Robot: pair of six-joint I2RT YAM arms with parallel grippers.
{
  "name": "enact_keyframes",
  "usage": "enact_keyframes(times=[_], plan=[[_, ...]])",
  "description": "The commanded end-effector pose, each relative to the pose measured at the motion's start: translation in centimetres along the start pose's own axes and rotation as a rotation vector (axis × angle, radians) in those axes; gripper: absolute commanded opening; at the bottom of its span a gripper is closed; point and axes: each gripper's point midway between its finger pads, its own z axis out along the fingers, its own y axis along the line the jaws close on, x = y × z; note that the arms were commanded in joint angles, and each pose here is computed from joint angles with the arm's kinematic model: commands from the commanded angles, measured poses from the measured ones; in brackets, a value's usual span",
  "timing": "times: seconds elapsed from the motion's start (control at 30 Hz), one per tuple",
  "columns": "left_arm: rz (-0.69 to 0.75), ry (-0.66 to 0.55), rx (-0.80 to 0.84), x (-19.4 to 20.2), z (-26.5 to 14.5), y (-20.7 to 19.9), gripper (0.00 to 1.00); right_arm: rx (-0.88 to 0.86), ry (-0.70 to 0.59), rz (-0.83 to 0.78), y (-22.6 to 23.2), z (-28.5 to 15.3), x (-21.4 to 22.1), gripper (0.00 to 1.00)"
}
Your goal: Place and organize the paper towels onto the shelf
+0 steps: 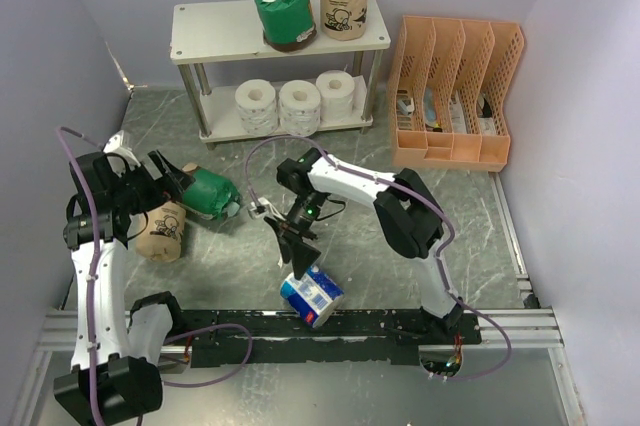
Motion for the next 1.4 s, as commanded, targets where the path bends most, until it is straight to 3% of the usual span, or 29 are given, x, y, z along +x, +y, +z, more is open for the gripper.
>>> enact_keyframes(times=[0.0,0.33,0.43,0.53,0.63,0.8,1.07,1.37], plan=[[0.058,-0.015,0.058,0.0,-0.3,-1.7,1.00,0.017,0.034,0.011,0.2,0.7,0.3,0.94],[0.114,-0.017,0.086,0.2,-0.6,-2.5,0.99,0.045,0.087,0.059,-0.2,1.1,2.3,0.77],[0.109,-0.003,0.086,0.4,-0.4,-2.4,1.00,0.041,0.096,0.075,-0.2,1.1,2.5,0.64],[0.107,0.001,0.086,0.3,-0.2,-2.3,0.99,0.027,0.103,0.087,-0.1,1.1,2.5,0.41],[0.108,0.002,0.092,0.3,-0.3,-2.4,1.00,0.027,0.107,0.091,-0.1,0.9,2.3,0.01],[0.112,0.005,0.098,0.5,-0.3,-2.6,1.00,0.088,0.092,0.029,1.3,-0.5,0.4,0.00],[0.104,0.018,0.097,0.6,0.0,-2.5,0.99,0.354,-0.008,-0.251,4.9,-5.3,-5.9,0.00],[0.105,-0.006,0.071,0.4,-0.3,-2.2,0.99,0.826,-0.138,-0.467,0.6,-12.3,-14.6,0.00]])
